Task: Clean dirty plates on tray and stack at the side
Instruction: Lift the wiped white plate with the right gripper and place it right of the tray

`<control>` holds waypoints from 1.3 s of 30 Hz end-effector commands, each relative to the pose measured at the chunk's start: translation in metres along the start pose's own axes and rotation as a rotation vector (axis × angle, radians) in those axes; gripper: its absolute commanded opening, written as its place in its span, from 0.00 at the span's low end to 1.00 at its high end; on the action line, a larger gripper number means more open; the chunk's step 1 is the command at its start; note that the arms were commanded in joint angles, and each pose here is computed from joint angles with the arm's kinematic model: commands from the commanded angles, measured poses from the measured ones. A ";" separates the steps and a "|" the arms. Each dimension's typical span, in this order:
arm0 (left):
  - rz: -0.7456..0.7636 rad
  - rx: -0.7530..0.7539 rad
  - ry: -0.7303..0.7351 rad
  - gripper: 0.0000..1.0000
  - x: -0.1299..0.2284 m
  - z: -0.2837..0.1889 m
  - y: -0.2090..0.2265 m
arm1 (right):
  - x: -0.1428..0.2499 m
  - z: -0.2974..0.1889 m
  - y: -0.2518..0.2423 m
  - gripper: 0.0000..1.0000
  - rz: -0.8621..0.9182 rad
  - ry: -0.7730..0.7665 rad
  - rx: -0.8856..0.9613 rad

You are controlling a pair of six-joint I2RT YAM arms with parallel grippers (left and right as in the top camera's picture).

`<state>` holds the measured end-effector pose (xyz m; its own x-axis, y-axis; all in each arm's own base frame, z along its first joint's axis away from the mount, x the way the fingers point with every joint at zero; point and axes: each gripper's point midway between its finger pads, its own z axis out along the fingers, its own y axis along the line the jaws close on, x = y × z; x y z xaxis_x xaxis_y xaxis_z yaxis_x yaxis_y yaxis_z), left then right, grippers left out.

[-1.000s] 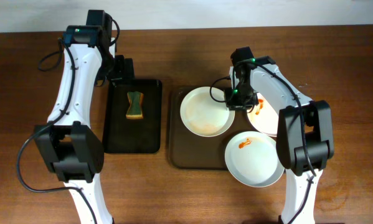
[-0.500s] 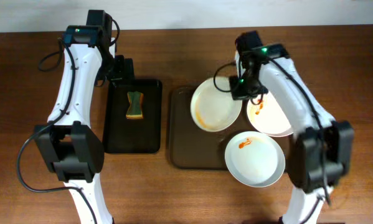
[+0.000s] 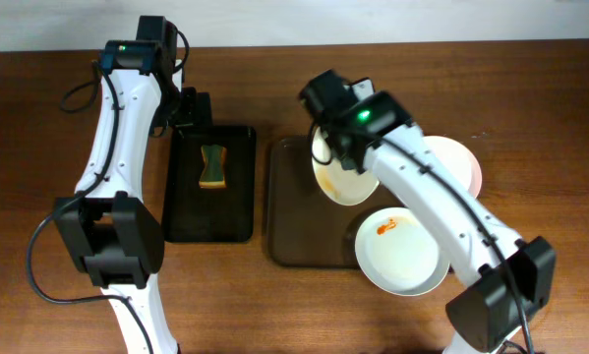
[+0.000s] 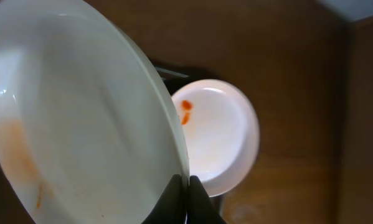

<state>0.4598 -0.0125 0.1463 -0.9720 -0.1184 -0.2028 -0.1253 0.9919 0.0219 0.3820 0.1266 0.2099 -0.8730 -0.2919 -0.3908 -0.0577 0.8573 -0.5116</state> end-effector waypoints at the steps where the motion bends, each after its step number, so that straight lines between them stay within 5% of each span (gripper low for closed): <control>1: -0.003 0.008 -0.006 1.00 -0.001 -0.003 -0.001 | -0.016 -0.027 -0.020 0.04 0.059 -0.148 0.221; 10: -0.003 0.008 -0.006 1.00 -0.001 -0.003 -0.001 | -0.020 -0.056 -0.016 0.04 0.129 -0.275 0.321; 20: -0.003 0.008 -0.006 1.00 -0.001 -0.003 -0.001 | -0.019 -0.048 -0.008 0.04 0.185 -0.244 0.245; 24: -0.003 0.008 -0.006 1.00 -0.001 -0.003 -0.001 | -0.012 -0.021 0.012 0.04 0.173 -0.104 0.034; 29: -0.003 0.008 -0.006 1.00 -0.001 -0.003 -0.001 | -0.011 0.011 0.029 0.04 0.175 0.108 -0.519; 33: -0.003 0.008 -0.006 1.00 -0.001 -0.003 -0.001 | -0.014 0.028 -0.017 0.04 0.335 0.153 -0.882; 39: -0.003 0.008 -0.006 1.00 -0.001 -0.003 -0.001 | 0.038 0.102 -0.175 0.04 0.770 0.181 -0.772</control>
<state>0.4598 -0.0125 0.1463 -0.9720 -0.1184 -0.2029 -0.1254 0.9919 0.0223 0.4131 -0.0276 0.1894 -0.9124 0.3437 -0.2224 0.2404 0.8896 0.3884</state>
